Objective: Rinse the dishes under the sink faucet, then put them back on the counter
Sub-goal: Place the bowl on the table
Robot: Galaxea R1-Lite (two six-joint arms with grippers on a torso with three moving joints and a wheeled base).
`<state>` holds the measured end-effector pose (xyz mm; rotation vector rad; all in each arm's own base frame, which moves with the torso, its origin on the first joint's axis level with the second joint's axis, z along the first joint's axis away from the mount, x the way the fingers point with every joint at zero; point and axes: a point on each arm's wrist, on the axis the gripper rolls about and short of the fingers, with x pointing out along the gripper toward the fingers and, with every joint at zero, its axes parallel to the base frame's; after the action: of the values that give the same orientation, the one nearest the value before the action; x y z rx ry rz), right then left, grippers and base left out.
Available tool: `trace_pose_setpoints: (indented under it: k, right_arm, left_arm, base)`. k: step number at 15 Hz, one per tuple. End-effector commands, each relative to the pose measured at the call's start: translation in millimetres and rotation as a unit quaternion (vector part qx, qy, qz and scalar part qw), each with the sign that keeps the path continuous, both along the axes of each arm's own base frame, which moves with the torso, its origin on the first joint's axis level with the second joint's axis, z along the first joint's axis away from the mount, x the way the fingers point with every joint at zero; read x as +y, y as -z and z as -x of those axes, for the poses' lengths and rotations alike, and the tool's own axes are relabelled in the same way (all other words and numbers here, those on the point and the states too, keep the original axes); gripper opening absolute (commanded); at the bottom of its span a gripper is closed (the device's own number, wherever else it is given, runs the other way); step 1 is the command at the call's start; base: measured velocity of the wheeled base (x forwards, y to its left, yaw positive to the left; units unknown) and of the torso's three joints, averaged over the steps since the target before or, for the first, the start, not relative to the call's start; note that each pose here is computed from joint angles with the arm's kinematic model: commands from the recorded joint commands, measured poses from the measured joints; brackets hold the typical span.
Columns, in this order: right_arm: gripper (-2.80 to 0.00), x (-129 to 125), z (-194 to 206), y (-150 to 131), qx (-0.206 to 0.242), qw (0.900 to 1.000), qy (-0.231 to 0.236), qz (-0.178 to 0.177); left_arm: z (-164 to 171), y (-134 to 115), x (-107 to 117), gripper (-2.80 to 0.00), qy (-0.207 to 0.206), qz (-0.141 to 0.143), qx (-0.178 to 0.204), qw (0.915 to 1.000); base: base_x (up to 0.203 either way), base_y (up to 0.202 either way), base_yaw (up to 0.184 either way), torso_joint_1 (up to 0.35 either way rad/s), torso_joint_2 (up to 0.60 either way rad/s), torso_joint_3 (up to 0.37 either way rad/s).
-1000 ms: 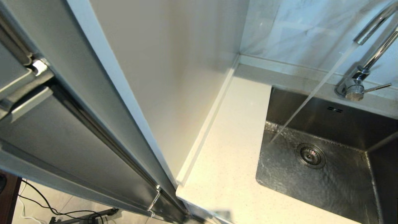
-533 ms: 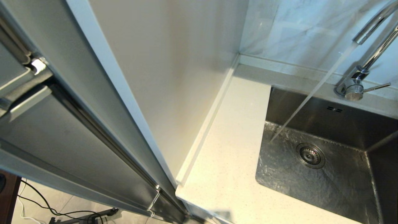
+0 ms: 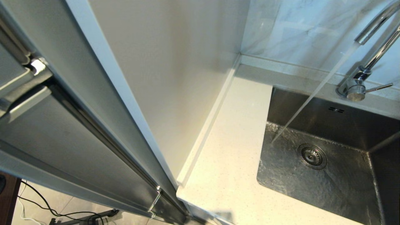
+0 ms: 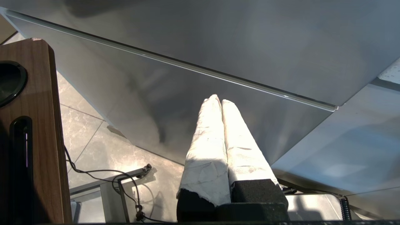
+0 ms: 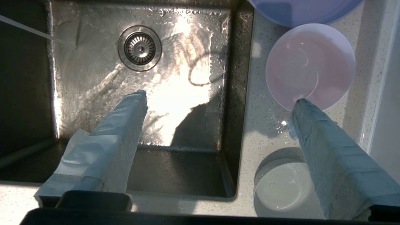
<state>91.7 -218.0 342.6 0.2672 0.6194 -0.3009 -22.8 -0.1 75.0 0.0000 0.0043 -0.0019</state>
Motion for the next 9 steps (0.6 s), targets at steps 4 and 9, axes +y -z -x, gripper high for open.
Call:
trace_pose_setpoints:
  k: [4,9]
  right_arm:
    - [0.00,0.6,-0.2,0.6,0.000,1.000,-0.004,-0.003]
    - [0.00,0.1,-0.4,0.9,0.000,1.000,-0.004,-0.004]
  left_arm:
    - [0.0,0.0,0.0,-2.80,0.000,0.000,0.000,1.0000]
    - [0.0,0.0,0.0,-2.80,0.000,0.000,0.000,1.0000]
  base:
    - [0.000,0.000,0.000,0.000,0.00,0.000]
    - [0.000,0.000,0.000,0.000,0.00,0.000]
